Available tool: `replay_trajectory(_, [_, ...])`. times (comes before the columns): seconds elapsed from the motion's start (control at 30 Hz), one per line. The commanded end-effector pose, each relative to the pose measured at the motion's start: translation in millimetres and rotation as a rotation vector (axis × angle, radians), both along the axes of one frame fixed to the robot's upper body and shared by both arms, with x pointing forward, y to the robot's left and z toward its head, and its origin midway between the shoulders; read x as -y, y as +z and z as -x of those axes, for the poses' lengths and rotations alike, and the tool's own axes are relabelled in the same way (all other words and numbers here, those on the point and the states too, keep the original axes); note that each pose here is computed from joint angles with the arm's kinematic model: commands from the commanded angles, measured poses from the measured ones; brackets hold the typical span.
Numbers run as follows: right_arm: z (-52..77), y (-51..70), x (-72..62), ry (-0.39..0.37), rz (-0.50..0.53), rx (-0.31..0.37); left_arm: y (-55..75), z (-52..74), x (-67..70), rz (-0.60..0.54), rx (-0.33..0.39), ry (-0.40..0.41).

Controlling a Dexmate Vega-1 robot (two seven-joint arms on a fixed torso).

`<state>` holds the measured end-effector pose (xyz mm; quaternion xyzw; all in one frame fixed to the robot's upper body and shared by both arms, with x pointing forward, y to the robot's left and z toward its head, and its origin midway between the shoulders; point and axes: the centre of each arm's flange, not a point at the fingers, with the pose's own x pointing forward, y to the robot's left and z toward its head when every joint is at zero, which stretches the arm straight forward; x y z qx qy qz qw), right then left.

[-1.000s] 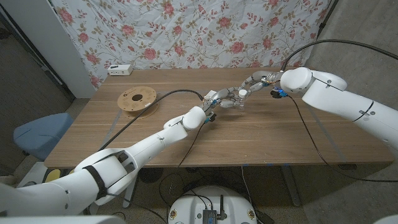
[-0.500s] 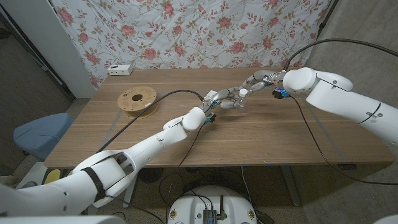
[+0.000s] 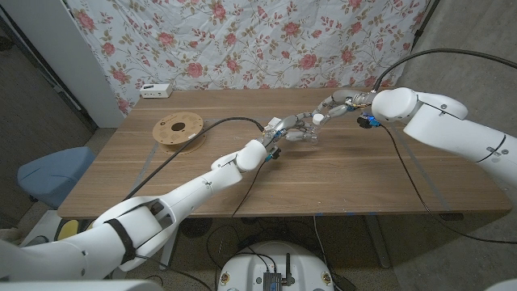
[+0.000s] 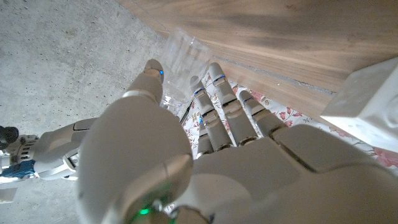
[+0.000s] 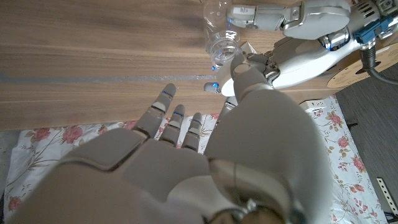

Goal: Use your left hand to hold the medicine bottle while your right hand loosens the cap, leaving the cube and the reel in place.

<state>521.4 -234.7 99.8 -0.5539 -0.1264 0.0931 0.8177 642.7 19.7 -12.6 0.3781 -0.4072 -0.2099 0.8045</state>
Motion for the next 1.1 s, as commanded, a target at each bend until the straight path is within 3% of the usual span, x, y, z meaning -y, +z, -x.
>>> replay_trajectory(0.03, [6.9, 4.8, 4.5, -0.013, -0.008, 0.015, -1.2, 4.4, -3.5, 0.012, 0.022, 0.006])
replay_trajectory(0.53, [6.2, 15.6, 17.4, -0.045, -0.033, 0.016, -6.0, 12.0, -13.0, 0.034, 0.041, 0.023])
replay_trajectory(1.1, [-2.2, 17.6, 31.0, -0.082, -0.064, 0.011, -11.7, 23.0, -27.0, 0.087, 0.069, 0.062])
